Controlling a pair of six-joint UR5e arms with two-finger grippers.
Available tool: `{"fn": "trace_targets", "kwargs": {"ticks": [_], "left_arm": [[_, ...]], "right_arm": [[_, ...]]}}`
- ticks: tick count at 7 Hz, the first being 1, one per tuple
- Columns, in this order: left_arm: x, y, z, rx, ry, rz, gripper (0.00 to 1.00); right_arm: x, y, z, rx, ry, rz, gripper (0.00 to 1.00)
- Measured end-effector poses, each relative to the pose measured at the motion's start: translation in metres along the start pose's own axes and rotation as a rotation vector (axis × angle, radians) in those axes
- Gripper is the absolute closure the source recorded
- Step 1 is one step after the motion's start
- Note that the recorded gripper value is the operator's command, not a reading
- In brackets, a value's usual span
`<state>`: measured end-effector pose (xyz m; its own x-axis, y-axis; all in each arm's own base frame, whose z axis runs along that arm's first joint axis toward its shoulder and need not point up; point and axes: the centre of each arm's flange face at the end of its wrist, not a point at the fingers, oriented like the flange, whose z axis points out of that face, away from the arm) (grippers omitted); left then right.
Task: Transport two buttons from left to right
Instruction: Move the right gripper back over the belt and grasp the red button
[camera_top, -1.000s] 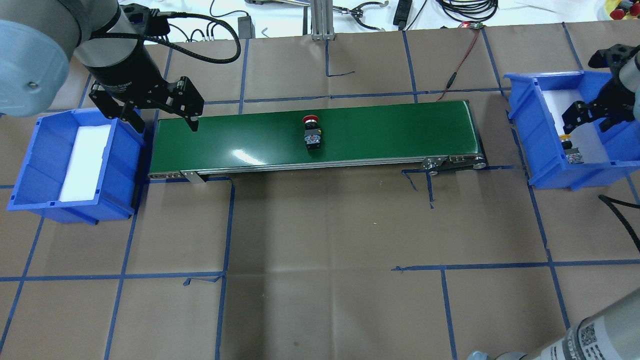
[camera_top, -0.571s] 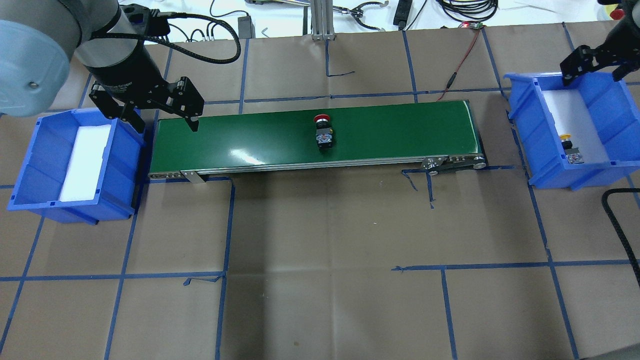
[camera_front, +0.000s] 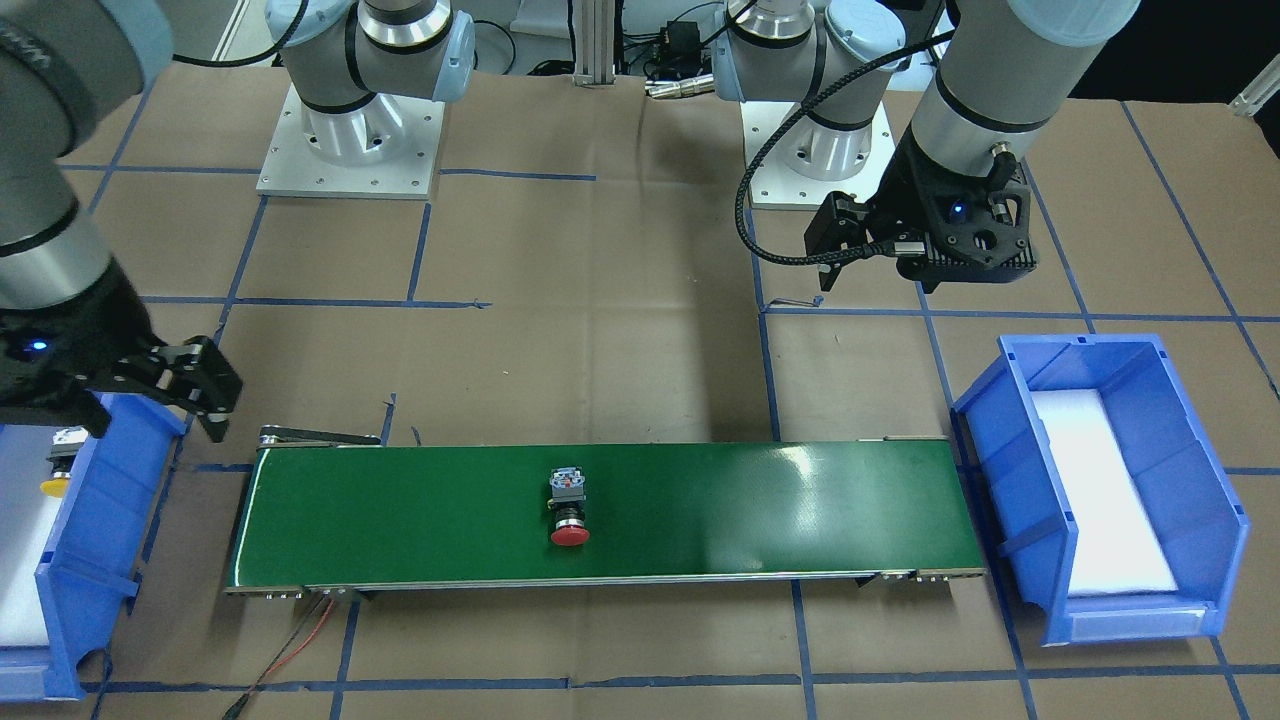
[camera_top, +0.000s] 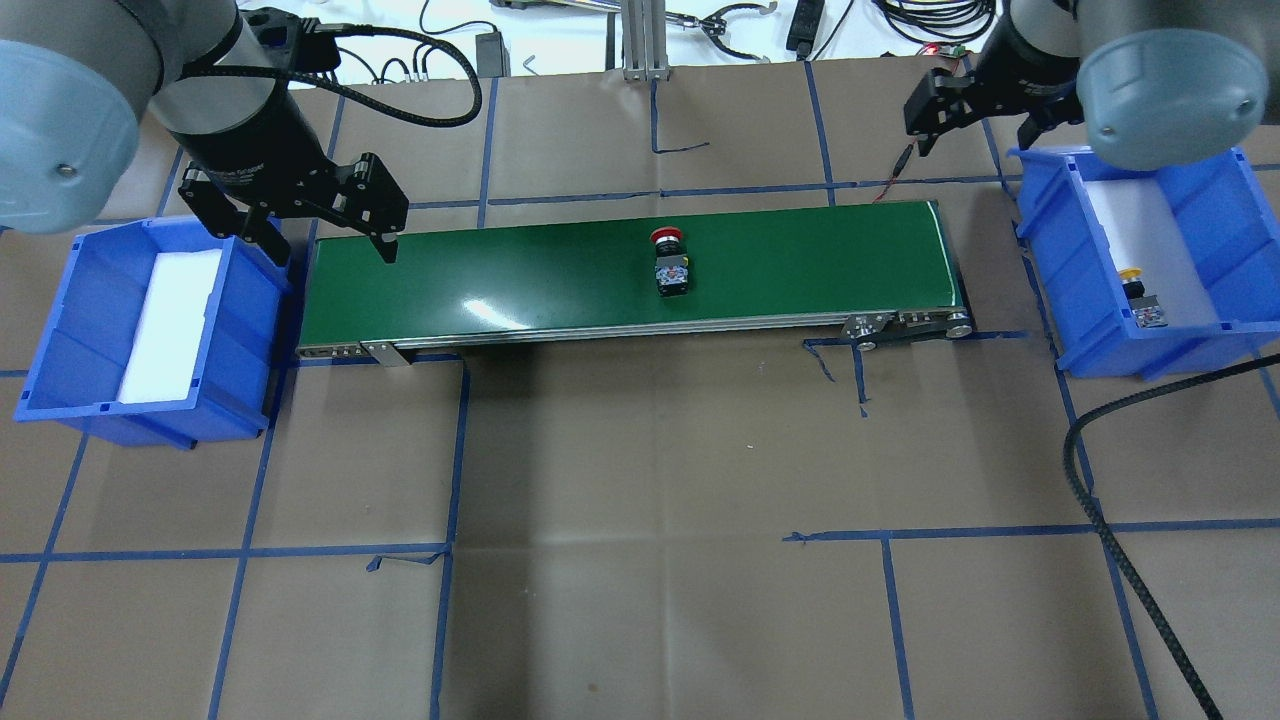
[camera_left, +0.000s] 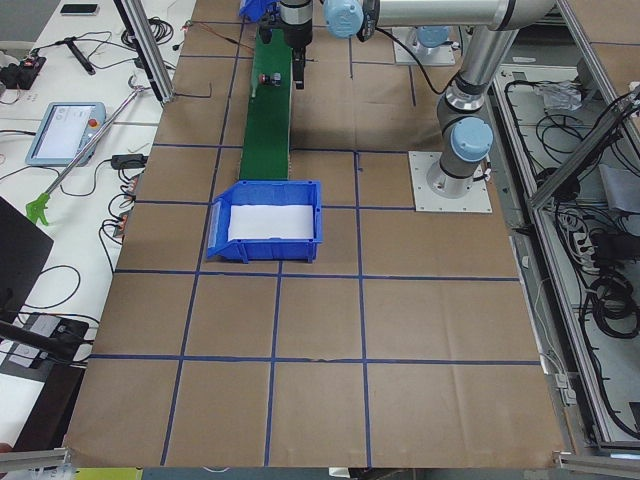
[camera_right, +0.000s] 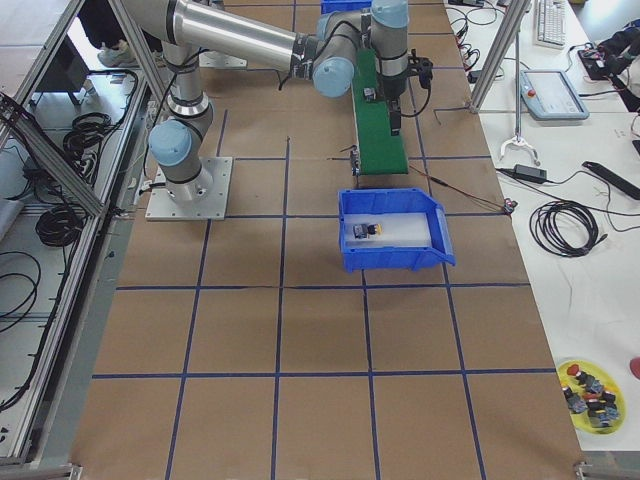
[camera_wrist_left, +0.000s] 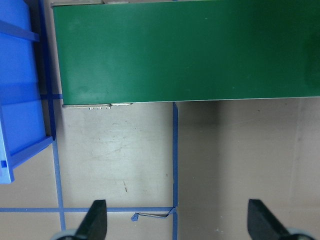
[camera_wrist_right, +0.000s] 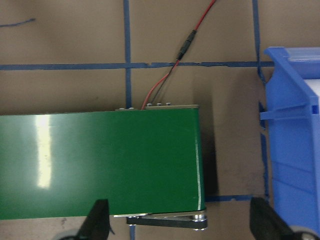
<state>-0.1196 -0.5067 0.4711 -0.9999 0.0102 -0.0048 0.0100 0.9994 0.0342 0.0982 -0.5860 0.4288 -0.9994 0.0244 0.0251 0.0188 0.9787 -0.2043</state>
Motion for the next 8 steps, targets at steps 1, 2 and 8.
{"fn": "trace_targets", "kwargs": {"ticks": [1, 2, 8], "left_arm": [[0.000, 0.000, 0.000, 0.000, 0.000, 0.000, 0.00], [0.000, 0.000, 0.000, -0.001, 0.001, 0.000, 0.00], [0.000, 0.000, 0.000, 0.000, 0.001, 0.000, 0.00]], "right_arm": [[-0.031, 0.008, -0.001, -0.008, -0.010, 0.027, 0.00], [-0.048, 0.013, -0.001, -0.015, -0.016, 0.045, 0.00], [-0.062, 0.011, 0.036, -0.073, -0.023, 0.053, 0.00]]}}
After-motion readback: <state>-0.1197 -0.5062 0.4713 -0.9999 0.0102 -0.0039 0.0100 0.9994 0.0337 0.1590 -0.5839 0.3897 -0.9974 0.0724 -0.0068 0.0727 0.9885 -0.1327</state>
